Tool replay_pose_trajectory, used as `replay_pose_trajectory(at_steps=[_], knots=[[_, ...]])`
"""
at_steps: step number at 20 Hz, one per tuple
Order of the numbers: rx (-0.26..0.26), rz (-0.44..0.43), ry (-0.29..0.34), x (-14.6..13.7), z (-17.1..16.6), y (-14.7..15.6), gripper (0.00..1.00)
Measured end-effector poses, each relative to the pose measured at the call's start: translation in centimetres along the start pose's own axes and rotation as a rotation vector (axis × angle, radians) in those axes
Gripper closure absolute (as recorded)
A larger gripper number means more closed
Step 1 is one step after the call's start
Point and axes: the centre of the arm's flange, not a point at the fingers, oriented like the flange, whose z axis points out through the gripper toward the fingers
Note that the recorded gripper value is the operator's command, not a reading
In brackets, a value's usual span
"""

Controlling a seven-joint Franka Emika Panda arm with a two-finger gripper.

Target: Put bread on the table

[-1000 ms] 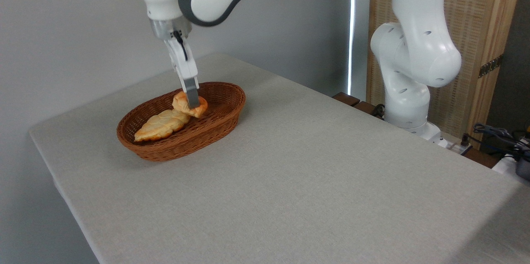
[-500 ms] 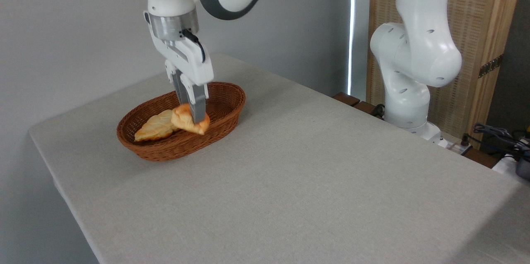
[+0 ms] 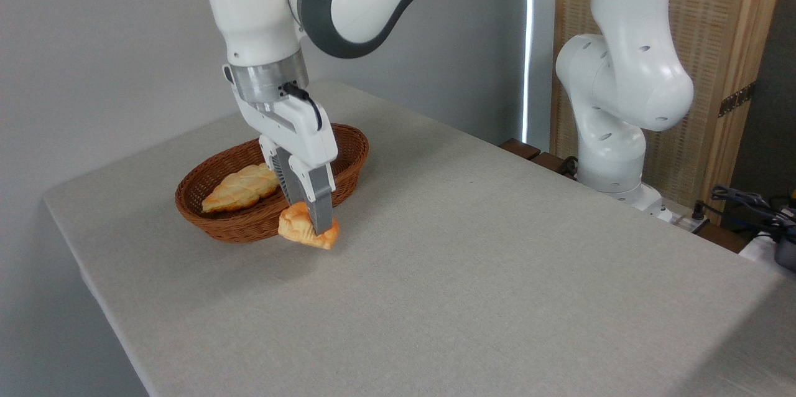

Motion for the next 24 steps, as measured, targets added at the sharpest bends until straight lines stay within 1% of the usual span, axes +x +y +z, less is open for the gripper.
replay_pose_trajectory(at_steps=[4,17,19,21,24], knots=[[-0.01,0.0,-0.019,0.2,1.2,-0.2,0.0],[-0.003,-0.001,-0.007,0.3,0.6,-0.3,0.0],[0.013,-0.001,0.019,0.6,-0.8,-0.5,0.0],[0.038,0.002,0.061,1.2,-3.2,-0.5,0.0],[0.059,-0.002,0.101,2.0,-5.5,0.2,0.0]])
